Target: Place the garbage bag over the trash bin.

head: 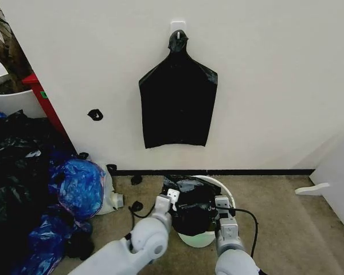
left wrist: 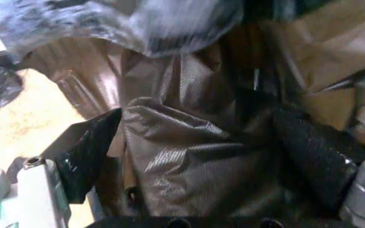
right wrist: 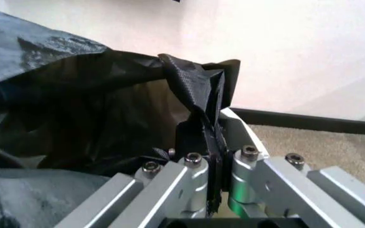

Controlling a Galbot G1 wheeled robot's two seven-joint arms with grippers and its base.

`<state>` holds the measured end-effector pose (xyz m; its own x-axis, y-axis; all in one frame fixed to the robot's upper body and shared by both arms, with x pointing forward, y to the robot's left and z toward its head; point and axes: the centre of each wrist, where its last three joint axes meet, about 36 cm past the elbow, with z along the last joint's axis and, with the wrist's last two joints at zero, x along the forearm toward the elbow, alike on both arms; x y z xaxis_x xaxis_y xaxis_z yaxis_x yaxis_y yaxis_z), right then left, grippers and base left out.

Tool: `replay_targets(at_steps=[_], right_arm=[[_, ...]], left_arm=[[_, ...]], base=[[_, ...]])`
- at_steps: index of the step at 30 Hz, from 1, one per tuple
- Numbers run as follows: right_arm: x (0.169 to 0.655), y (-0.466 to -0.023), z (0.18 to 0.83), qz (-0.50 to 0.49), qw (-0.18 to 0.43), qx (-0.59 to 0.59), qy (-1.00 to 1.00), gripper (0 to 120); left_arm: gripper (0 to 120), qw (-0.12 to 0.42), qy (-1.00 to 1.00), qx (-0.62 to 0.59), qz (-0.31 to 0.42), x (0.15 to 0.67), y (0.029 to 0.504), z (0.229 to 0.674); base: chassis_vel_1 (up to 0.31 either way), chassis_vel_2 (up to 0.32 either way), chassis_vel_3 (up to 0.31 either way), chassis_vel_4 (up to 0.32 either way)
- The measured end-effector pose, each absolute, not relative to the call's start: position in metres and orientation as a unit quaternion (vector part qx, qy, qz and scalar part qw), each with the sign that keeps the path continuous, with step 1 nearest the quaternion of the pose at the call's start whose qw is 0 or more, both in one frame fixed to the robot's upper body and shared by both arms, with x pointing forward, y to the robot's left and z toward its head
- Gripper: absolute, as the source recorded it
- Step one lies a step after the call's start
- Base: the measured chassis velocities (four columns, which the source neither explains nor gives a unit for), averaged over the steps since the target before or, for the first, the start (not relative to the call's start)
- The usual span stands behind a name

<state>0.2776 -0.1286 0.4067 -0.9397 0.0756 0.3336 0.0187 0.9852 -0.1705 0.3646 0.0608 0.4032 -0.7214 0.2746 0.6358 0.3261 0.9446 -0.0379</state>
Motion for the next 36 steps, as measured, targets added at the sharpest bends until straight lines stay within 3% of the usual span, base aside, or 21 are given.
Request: replay_targets(at_steps=[2, 12, 26, 36], right_arm=[[0.278, -0.129, 0.407, 0.082, 0.172, -0.024, -0.981, 0], [0.277, -0.132, 0.408, 0.084, 0.167, -0.028, -0.982, 0], [0.279, -0.14, 0.406, 0.107, 0.138, -0.027, -0.984, 0], [0.286, -0.152, 0.41, 0.096, 0.102, -0.009, -0.99, 0]], left_arm=[[93, 0.342, -0.926, -0.157, -0.041, 0.366, 0.056, 0.403], [59, 0.377, -0.915, -0.132, -0.052, 0.373, 0.051, 0.408], [8, 0.372, -0.923, -0.098, -0.03, 0.388, 0.099, 0.419], [3, 0.303, -0.946, -0.115, -0.006, 0.375, 0.153, 0.438]], base=[[0.0, 0.0, 0.0, 0.0], [0.0, 0.0, 0.0, 0.0], [0.0, 0.0, 0.0, 0.0], [0.0, 0.0, 0.0, 0.0]])
